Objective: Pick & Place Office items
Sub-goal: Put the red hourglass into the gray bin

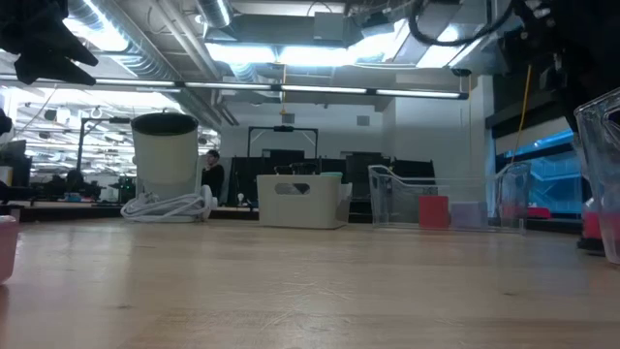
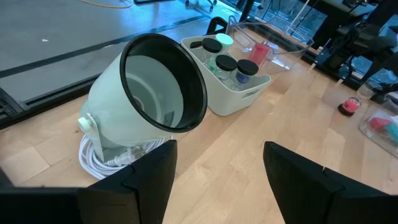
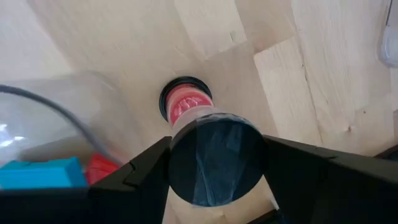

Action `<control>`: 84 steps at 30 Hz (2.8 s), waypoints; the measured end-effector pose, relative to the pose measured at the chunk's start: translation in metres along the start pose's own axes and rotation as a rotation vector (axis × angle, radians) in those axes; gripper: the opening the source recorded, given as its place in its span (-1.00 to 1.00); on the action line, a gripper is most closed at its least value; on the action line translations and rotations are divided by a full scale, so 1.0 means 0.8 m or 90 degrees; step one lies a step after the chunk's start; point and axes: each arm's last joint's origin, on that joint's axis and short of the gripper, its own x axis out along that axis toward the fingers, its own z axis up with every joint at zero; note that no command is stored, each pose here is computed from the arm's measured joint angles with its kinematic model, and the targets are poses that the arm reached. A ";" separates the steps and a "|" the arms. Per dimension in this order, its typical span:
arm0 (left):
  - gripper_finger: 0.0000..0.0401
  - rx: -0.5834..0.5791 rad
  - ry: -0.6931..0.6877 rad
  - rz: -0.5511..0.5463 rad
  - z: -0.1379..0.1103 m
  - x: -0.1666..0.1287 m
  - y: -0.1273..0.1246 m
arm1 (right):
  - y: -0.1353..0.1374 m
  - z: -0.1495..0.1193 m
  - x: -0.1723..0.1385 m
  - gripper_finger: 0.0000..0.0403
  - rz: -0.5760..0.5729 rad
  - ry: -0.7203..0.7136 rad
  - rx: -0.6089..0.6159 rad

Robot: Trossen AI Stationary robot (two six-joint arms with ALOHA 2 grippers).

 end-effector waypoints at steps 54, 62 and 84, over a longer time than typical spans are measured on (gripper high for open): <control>0.18 0.000 0.000 0.000 0.000 0.000 0.000 | -0.202 0.265 -0.015 0.13 0.031 -0.372 0.153; 0.18 0.000 0.000 0.000 0.000 0.000 0.000 | -0.195 0.280 0.014 0.11 0.021 -0.345 0.134; 0.18 0.000 0.000 0.000 0.000 0.000 0.000 | -0.188 0.300 0.028 0.19 0.043 -0.389 0.106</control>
